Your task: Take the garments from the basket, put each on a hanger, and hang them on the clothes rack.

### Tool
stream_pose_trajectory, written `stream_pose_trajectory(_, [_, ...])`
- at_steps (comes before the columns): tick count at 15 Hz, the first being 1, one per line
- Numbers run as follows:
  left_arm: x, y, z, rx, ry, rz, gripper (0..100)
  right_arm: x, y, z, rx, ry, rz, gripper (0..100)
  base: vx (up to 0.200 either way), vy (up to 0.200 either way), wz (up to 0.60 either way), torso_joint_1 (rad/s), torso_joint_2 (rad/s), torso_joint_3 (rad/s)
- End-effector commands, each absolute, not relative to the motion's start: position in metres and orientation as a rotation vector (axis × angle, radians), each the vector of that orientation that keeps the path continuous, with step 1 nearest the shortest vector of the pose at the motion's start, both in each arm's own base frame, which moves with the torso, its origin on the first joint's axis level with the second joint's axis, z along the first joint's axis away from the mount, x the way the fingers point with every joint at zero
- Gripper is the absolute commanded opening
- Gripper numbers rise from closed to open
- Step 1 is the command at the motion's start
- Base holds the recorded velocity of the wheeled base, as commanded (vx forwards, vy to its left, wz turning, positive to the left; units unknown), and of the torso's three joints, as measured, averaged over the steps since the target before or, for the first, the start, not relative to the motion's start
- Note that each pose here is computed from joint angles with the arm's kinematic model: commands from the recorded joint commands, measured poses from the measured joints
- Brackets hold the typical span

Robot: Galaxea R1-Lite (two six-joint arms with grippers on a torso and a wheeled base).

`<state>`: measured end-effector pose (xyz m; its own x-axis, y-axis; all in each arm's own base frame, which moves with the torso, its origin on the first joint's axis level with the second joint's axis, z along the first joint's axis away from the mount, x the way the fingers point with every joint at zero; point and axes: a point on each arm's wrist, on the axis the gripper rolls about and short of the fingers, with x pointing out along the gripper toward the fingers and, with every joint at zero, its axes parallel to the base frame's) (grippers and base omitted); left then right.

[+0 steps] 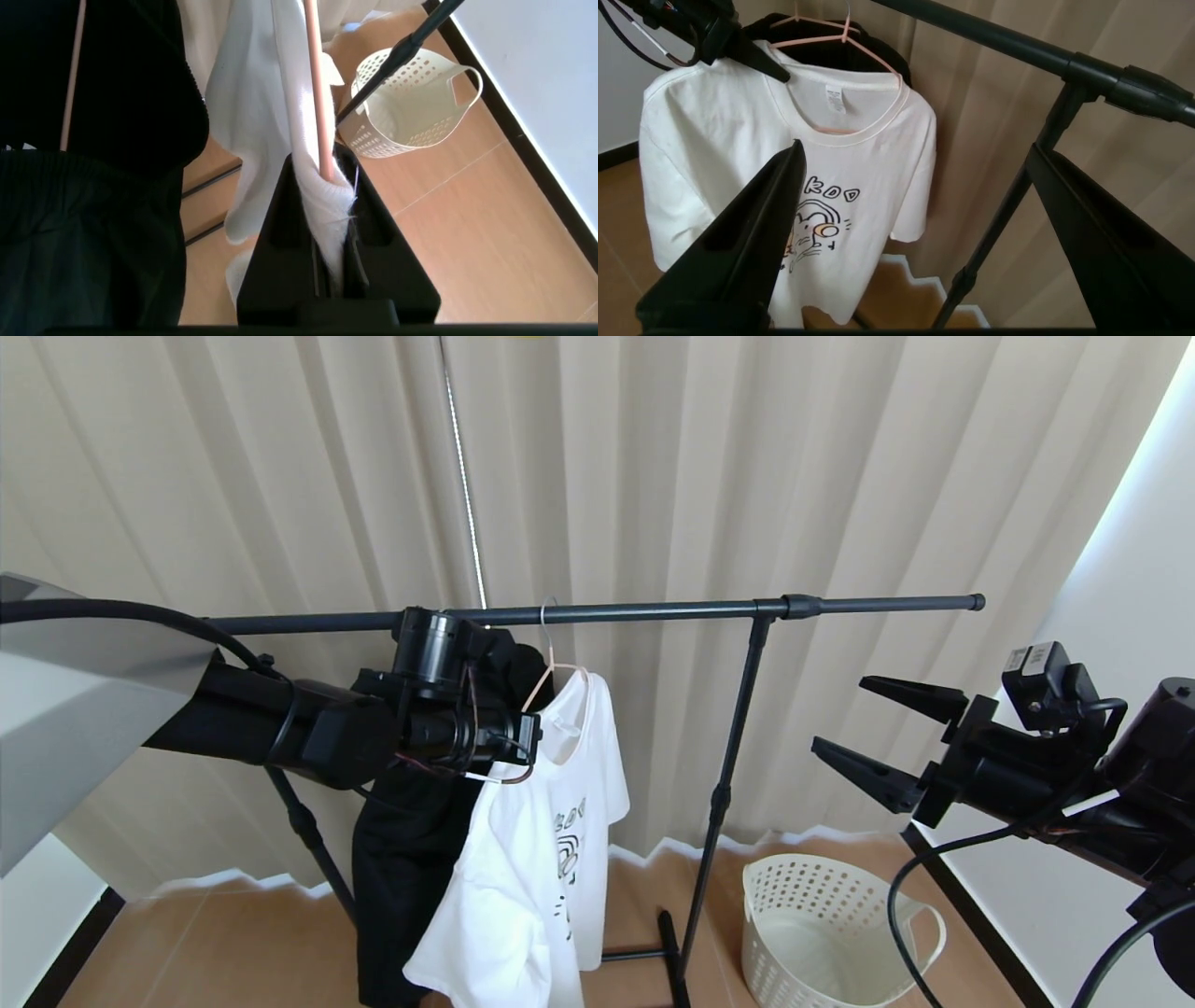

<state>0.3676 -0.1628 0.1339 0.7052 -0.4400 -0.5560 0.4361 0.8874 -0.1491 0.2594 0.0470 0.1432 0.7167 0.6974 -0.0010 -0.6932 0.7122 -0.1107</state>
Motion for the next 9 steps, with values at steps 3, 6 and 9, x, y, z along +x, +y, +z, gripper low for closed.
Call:
stream_pose_trajectory(3, [0.3703,-0.1651,0.1258,-0.003,0.637,-0.488,0,0.2608,0.0470,0.1414,-0.106,-0.036,0.771,100,0.000,0.000,0.00,0.000,0.00,0.000])
stream_pose_trajectory(6, [0.3709,-0.1647,0.1266,-0.006,0.634,-0.486,0,0.2609,0.0474,0.1410,-0.105,-0.035,0.773,100,0.000,0.000,0.00,0.000,0.00,0.000])
stream_pose_trajectory(9, [0.3712,-0.1648,0.1263,-0.006,0.636,-0.486,100,0.2611,0.0475,0.1398,-0.104,-0.030,0.773,100,0.000,0.000,0.00,0.000,0.00,0.000])
